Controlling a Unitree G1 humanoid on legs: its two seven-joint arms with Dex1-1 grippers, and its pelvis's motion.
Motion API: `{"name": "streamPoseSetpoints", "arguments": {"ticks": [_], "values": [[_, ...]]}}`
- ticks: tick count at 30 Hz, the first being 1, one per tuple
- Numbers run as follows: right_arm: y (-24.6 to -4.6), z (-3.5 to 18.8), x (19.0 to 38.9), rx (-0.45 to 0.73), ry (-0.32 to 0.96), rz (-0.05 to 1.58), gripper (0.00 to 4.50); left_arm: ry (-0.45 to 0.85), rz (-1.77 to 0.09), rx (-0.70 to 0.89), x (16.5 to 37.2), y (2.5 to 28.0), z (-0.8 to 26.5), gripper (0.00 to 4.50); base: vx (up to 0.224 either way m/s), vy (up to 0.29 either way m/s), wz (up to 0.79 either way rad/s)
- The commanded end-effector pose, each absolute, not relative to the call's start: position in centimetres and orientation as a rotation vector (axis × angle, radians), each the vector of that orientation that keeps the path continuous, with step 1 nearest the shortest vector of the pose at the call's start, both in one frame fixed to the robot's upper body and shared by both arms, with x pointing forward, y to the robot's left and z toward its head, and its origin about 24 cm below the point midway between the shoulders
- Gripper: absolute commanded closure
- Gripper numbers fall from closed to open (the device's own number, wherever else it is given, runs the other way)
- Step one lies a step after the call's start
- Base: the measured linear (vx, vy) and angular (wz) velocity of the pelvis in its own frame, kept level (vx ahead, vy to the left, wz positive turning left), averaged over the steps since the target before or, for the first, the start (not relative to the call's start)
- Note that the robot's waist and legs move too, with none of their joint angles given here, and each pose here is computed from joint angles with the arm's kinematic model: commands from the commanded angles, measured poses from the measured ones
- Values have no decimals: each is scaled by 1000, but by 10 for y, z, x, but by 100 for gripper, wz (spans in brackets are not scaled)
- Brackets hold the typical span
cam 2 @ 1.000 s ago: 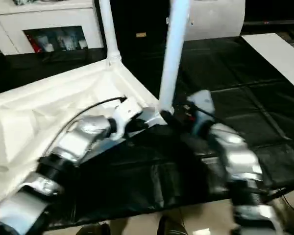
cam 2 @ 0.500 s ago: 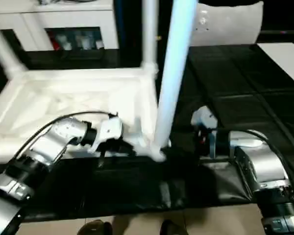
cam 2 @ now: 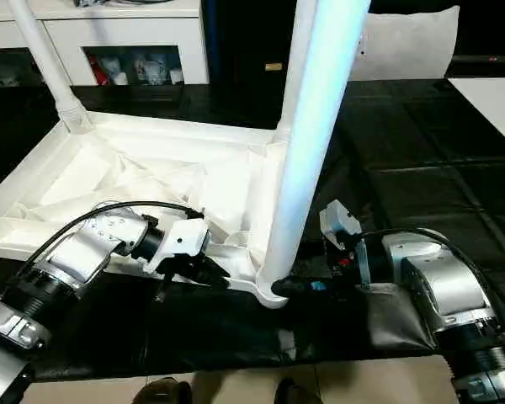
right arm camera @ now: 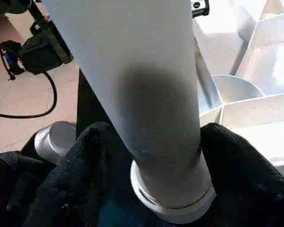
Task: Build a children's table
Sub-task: Rotate leg to tighten
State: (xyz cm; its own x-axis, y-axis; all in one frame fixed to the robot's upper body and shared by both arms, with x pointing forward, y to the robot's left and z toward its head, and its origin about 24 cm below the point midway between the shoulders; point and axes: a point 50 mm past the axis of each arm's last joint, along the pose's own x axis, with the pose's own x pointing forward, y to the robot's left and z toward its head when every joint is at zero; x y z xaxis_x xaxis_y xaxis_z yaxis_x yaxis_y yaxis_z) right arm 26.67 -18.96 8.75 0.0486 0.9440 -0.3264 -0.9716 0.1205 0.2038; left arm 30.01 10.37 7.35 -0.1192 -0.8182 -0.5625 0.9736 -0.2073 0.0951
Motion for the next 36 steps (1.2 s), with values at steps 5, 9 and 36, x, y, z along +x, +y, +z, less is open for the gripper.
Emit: {"name": "streamPoseSetpoints", "arguments": {"ticks": [5, 9, 36], "values": [[-185, 93, 267, -88, 418, 1501, 201, 294, -1776, 643, 294, 94, 81, 450, 0, 0, 0], [-181, 92, 266, -44, 400, 1486, 232, 298, -1722, 610, 298, 94, 81, 450, 0, 0, 0], [-133, 76, 334, 46, 200, 466, 145, 250, -934, 348, 348, 39, 96, 450, -2, 0, 0]]}}
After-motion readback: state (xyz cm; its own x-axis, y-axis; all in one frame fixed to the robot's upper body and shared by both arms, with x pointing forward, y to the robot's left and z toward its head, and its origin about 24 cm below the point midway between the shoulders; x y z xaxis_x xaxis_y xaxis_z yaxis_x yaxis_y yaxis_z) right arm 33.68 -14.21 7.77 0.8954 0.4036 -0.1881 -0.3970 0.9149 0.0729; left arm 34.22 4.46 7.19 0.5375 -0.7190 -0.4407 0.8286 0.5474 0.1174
